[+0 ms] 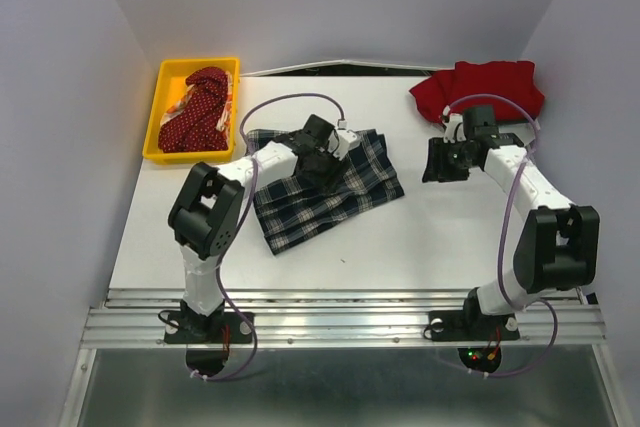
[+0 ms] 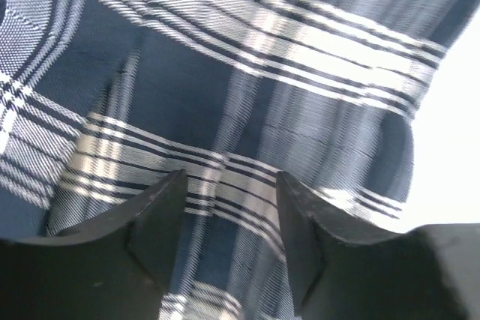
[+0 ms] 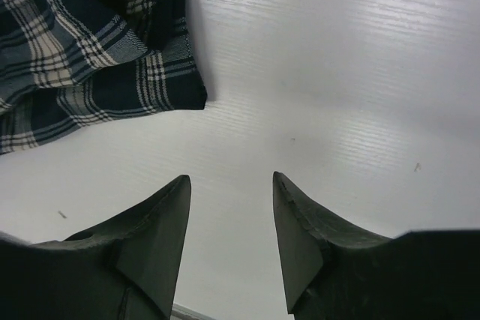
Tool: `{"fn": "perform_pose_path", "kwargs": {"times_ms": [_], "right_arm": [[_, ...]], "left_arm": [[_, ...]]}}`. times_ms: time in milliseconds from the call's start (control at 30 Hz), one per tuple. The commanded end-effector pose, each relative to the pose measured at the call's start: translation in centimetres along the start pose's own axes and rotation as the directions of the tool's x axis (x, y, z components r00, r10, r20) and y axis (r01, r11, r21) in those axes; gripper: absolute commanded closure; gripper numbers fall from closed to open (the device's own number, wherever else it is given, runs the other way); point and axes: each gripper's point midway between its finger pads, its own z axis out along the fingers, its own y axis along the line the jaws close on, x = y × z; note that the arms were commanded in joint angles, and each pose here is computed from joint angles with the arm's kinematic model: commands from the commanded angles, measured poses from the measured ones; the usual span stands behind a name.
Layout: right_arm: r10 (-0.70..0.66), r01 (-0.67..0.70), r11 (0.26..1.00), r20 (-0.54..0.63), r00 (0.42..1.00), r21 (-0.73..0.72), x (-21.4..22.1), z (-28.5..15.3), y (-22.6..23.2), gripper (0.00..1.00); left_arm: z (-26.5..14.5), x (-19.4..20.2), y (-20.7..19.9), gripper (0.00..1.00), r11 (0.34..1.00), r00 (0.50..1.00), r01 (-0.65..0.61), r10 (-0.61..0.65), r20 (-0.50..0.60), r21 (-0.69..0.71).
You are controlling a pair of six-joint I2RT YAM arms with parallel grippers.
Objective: Fold and stack the skirts
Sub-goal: Fold the skirt
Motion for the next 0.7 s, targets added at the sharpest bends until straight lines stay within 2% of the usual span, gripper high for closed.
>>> {"fn": "perform_pose_path", "kwargs": {"times_ms": [0, 67, 133, 233, 267, 400, 667], "right_arm": [[0.149, -0.138, 0.981, 0.078, 0.986, -0.133, -2.6, -0.9, 2.4, 0.48], [0.175, -0.155, 0.974, 0.113, 0.978, -0.166, -3.3, -0.2, 2.7, 0.50], [0.211, -0.187, 0.958, 0.092, 0.973, -0.215, -2.9, 1.2, 3.2, 0.50], [0.227, -0.198, 0.944, 0.083, 0.970, -0.265, -3.4, 3.2, 3.4, 0.51], [0.224, -0.193, 0.942, 0.088, 0.971, -0.274, -3.7, 3.6, 3.4, 0.52], [0.214, -0.187, 0.949, 0.086, 0.973, -0.253, -3.6, 5.6, 2.4, 0.52], [0.222, -0.214, 0.947, 0.006, 0.975, -0.240, -1.3, 9.4, 1.6, 0.53]], "left_arm": [[-6.0, -5.8, -4.1, 0.32, 0.978, 0.960, -0.209, 0.202, 0.194, 0.020], [-7.4, -7.0, -6.2, 0.27, 0.956, 0.930, -0.293, 0.285, 0.232, -0.004], [-7.9, -8.1, -6.6, 0.21, 0.942, 0.910, -0.334, 0.334, 0.248, -0.042], [-7.0, -9.2, -7.1, 0.20, 0.939, 0.910, -0.341, 0.340, 0.236, -0.040], [-5.5, -8.9, -6.9, 0.20, 0.941, 0.919, -0.336, 0.336, 0.206, -0.037], [-3.5, -10.1, -7.1, 0.17, 0.940, 0.922, -0.339, 0.339, 0.188, -0.034], [0.3, -10.2, -7.4, 0.13, 0.933, 0.920, -0.358, 0.360, 0.156, -0.039]]}}
